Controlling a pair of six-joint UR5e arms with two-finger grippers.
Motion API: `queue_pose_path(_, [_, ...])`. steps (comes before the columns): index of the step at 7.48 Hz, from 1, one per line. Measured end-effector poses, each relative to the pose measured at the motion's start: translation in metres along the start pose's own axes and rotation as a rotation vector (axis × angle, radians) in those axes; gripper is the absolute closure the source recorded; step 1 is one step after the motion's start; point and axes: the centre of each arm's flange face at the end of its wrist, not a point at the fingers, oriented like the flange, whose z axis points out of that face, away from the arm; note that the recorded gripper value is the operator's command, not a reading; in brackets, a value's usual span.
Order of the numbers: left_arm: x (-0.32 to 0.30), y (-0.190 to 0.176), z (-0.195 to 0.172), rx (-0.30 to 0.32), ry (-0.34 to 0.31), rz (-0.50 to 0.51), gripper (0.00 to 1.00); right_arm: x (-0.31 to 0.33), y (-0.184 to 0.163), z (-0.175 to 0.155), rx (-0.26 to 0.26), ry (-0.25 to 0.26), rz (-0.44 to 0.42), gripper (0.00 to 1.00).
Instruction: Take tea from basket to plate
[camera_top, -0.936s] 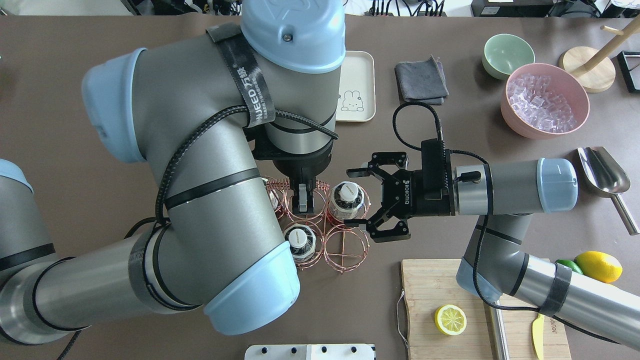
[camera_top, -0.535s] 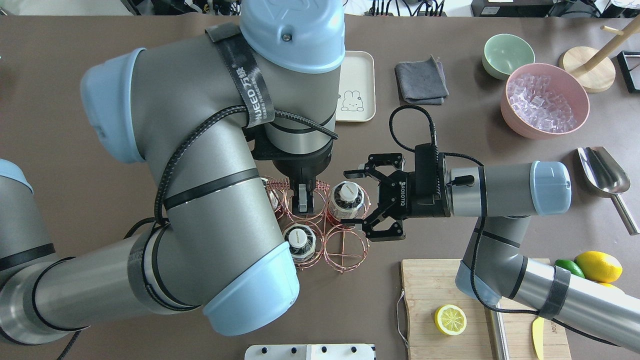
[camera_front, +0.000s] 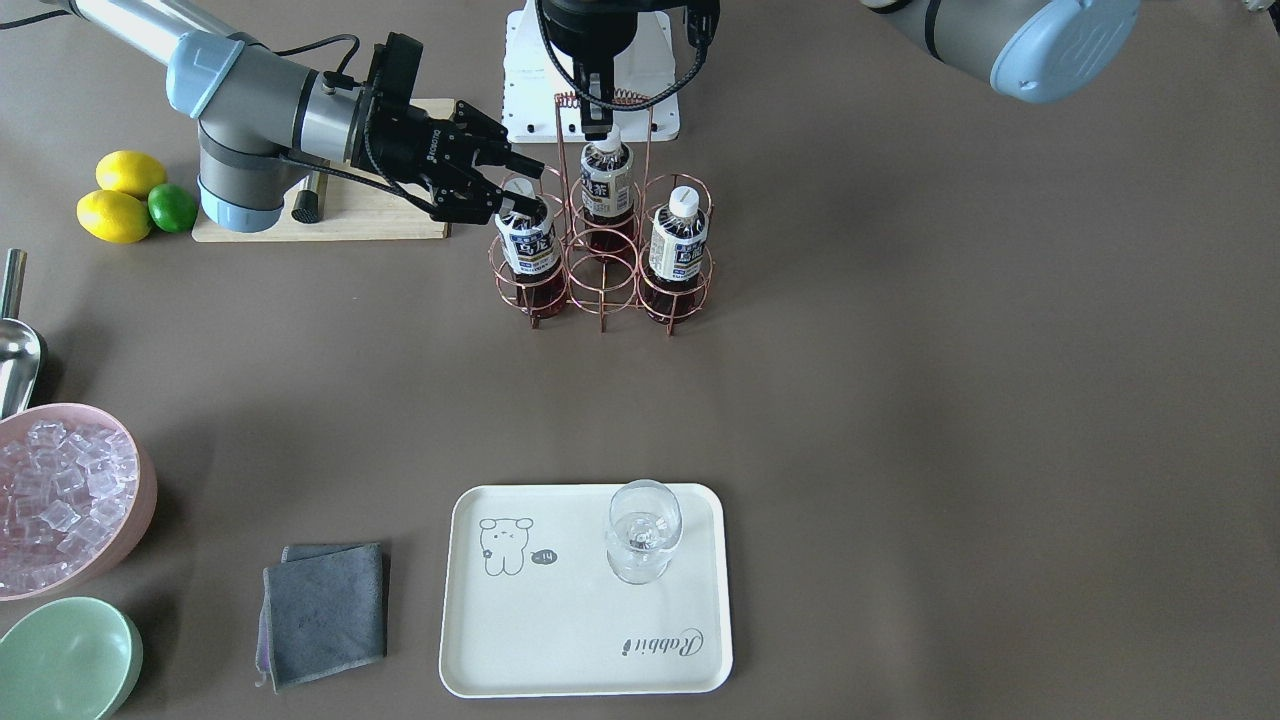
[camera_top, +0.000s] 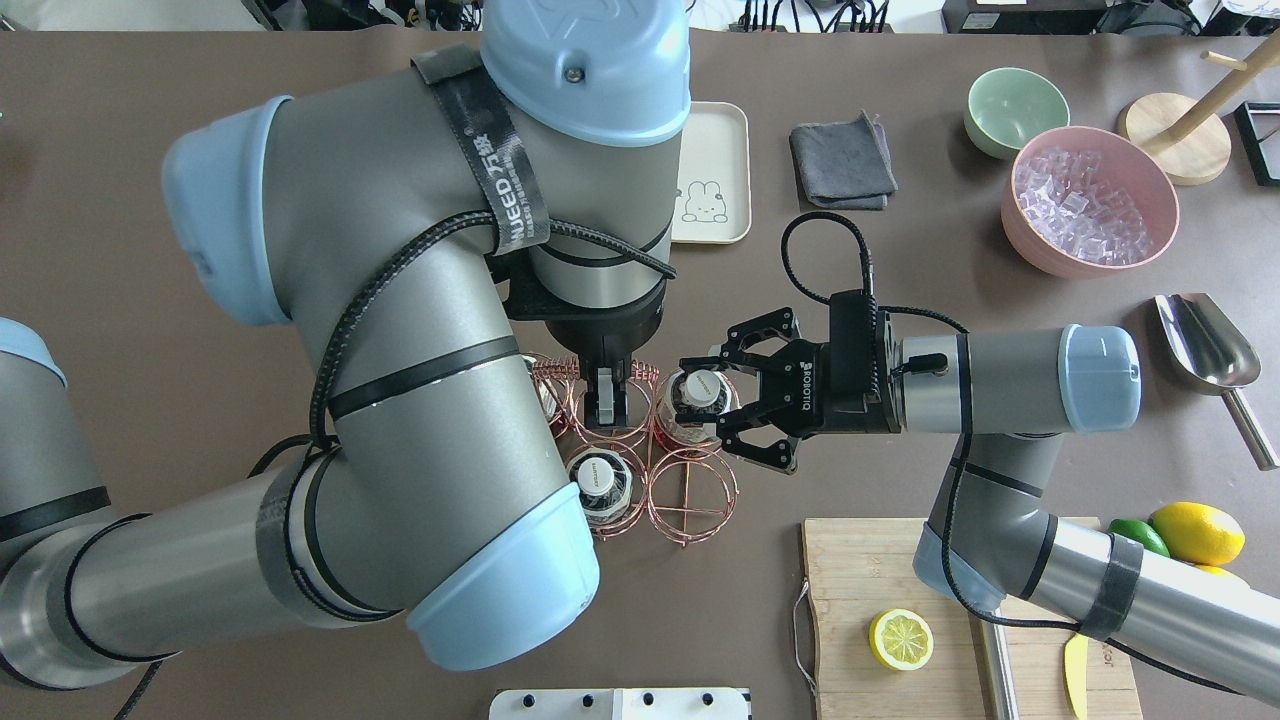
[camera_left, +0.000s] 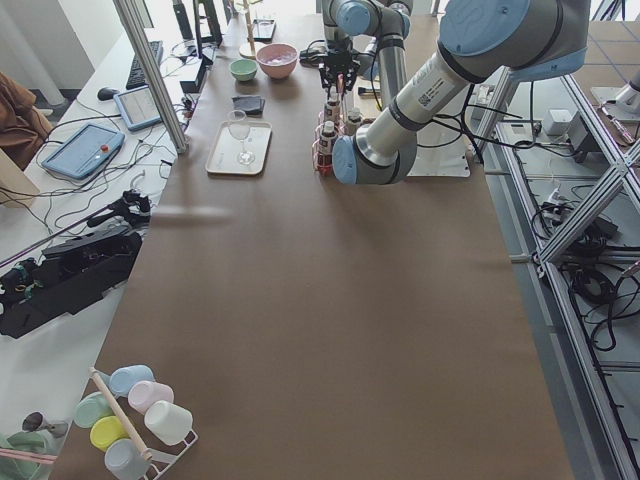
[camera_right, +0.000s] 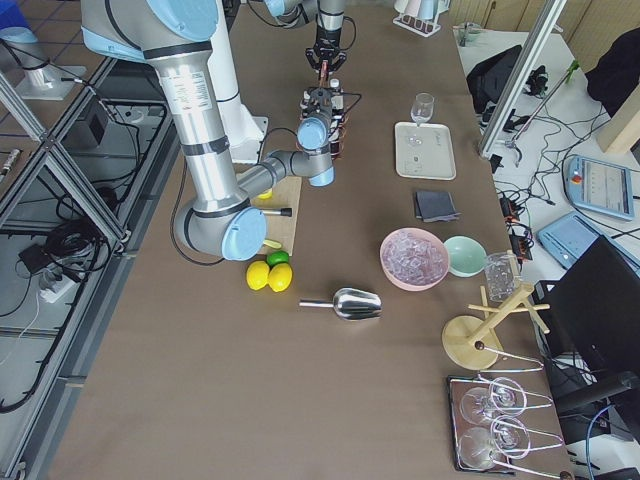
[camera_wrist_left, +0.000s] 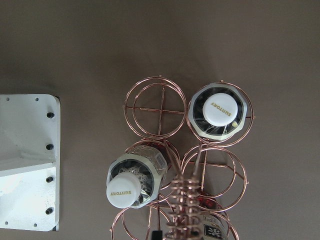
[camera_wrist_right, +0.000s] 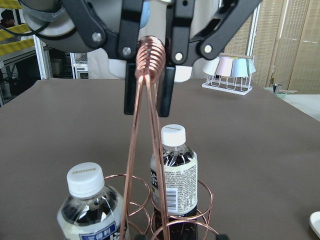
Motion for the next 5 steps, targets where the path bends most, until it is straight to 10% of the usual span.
queue_pose_path(5, [0.0026,0.0025,0.0022,0.007,-0.002,-0.004,1.00,0.0057,-0.0011,-0.0046,-0.007,0.013,-0.028,0.88])
